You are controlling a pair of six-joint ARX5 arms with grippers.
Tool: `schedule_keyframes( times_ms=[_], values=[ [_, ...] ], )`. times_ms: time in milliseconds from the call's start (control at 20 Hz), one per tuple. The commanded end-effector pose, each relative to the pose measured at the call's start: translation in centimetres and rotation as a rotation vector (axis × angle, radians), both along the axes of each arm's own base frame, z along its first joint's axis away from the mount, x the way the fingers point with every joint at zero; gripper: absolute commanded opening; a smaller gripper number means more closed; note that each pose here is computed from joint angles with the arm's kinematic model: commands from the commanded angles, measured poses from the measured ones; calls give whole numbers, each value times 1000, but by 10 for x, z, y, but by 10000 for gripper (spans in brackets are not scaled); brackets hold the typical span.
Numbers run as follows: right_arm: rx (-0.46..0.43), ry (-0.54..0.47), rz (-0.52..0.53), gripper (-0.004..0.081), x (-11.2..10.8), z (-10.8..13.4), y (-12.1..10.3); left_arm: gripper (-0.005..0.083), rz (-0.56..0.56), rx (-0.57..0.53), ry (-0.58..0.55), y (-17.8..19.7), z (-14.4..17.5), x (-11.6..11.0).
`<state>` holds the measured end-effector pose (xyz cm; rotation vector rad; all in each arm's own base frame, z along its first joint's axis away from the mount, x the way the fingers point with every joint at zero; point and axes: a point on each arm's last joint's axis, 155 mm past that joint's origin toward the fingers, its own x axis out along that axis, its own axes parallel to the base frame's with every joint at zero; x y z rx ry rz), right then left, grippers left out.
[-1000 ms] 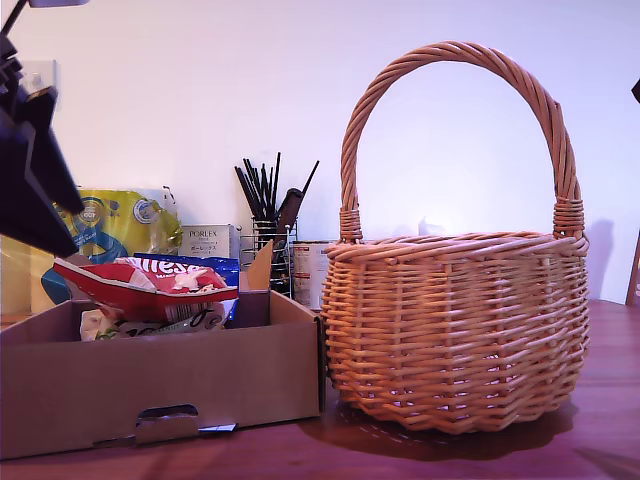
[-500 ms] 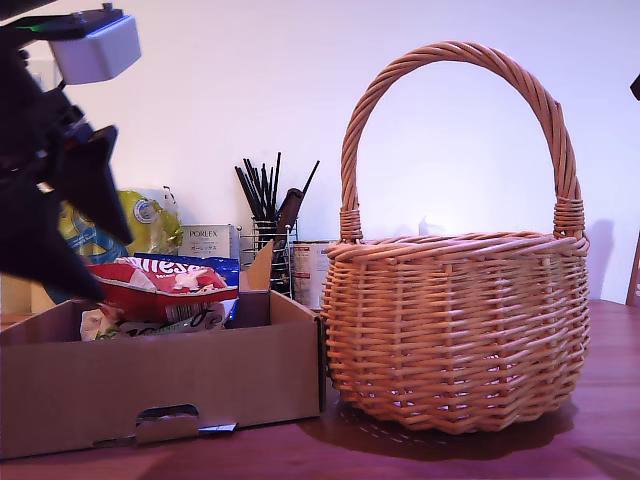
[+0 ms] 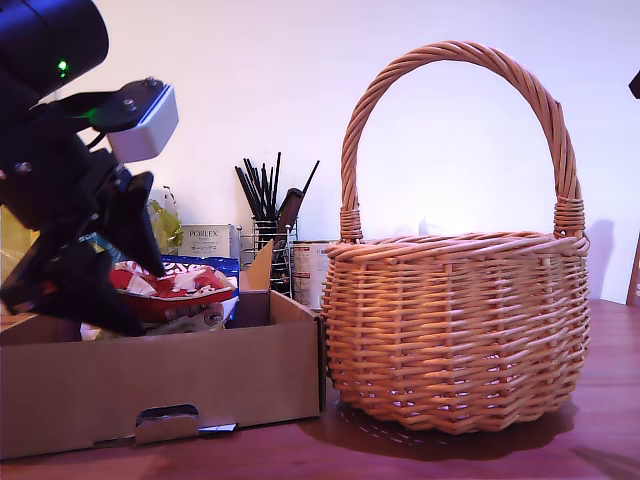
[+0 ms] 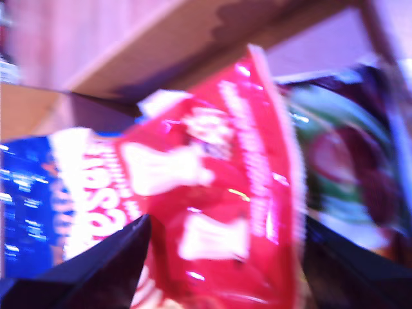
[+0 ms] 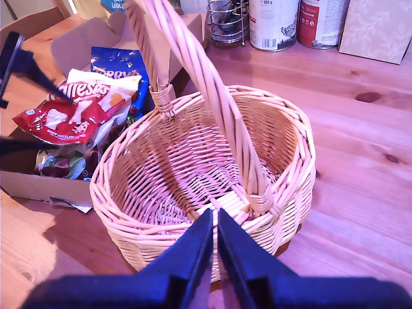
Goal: Move the bags of Easter eggs from the cardboard box on the left into the woven basket on the right side.
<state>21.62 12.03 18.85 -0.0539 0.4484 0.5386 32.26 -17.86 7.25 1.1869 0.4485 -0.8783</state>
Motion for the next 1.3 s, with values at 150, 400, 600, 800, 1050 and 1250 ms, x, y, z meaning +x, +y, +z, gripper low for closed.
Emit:
schedule_keyframes(
  times_ms=[150,400,600,800,1050,1250],
  values=[
    [12,-23,2,-12,1,10,1,234,19,28,-8,7,-4,4],
    [13,-26,2,-12,1,12,1,-1,32,14,-25,5,5,10],
    [13,-26,2,-12,1,12,1,-21,25,-22,-105,-9,39,11],
    [12,-25,2,-12,1,12,1,-21,-31,-106,-160,-32,77,-14],
    [12,-25,2,-12,1,12,1,-21,-40,-167,-193,-40,103,-33],
    [11,-21,1,-12,0,11,0,-21,-71,-216,-215,-51,117,-43]
  ],
)
